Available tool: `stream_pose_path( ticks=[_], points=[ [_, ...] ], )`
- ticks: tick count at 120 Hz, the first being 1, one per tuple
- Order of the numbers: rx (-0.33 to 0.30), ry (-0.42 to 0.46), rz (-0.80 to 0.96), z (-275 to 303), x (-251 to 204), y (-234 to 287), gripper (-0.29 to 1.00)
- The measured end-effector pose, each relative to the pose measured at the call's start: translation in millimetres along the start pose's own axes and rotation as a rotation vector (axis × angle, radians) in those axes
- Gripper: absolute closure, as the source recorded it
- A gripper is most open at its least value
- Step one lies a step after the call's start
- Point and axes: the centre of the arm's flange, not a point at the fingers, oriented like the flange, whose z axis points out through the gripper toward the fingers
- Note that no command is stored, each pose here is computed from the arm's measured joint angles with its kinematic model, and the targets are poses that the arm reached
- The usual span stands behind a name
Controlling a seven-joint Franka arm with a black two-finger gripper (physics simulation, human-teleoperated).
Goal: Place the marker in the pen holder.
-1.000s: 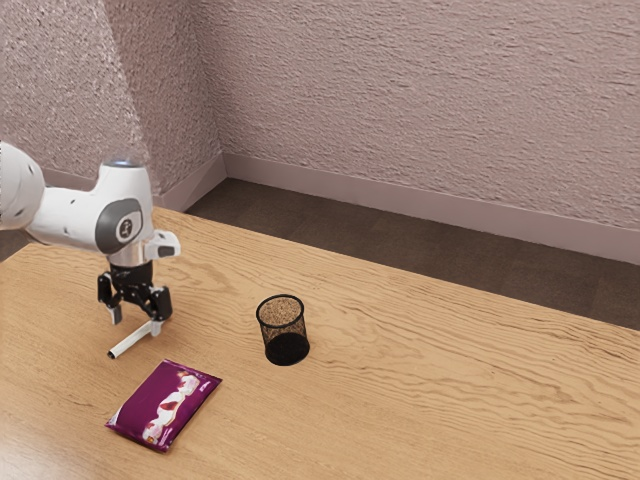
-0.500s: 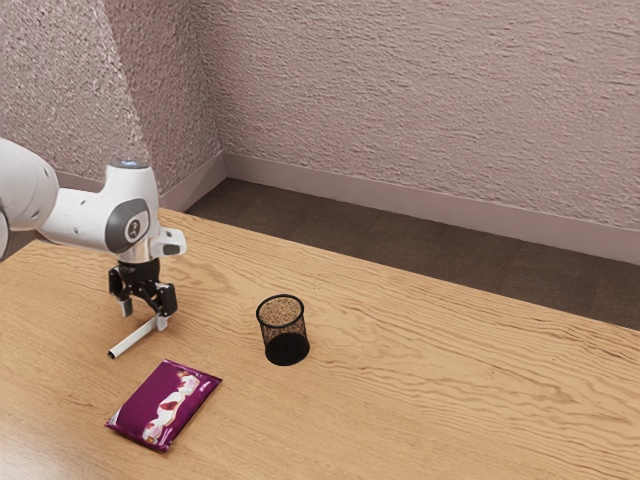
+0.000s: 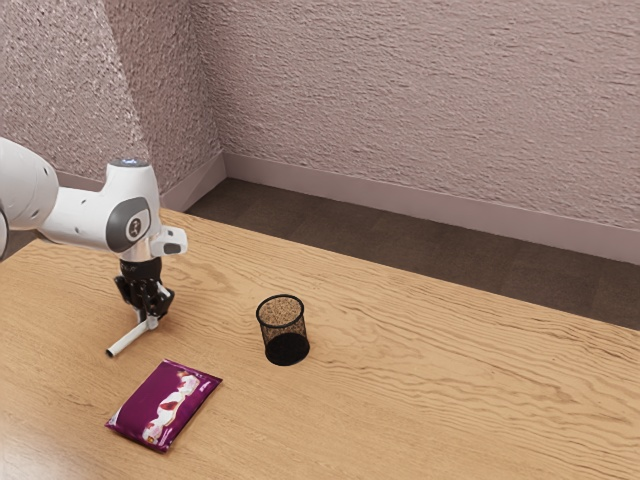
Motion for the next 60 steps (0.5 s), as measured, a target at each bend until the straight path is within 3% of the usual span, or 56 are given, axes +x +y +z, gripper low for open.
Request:
stream_pose_path(
  ticks=[32,60],
  points=[
    [0.021,0.024,0.015,-15.3,1.1,3.3,0.76],
    [0.084,0.187,0.131,-76.4,19.9,59.6,0.79]
  ],
)
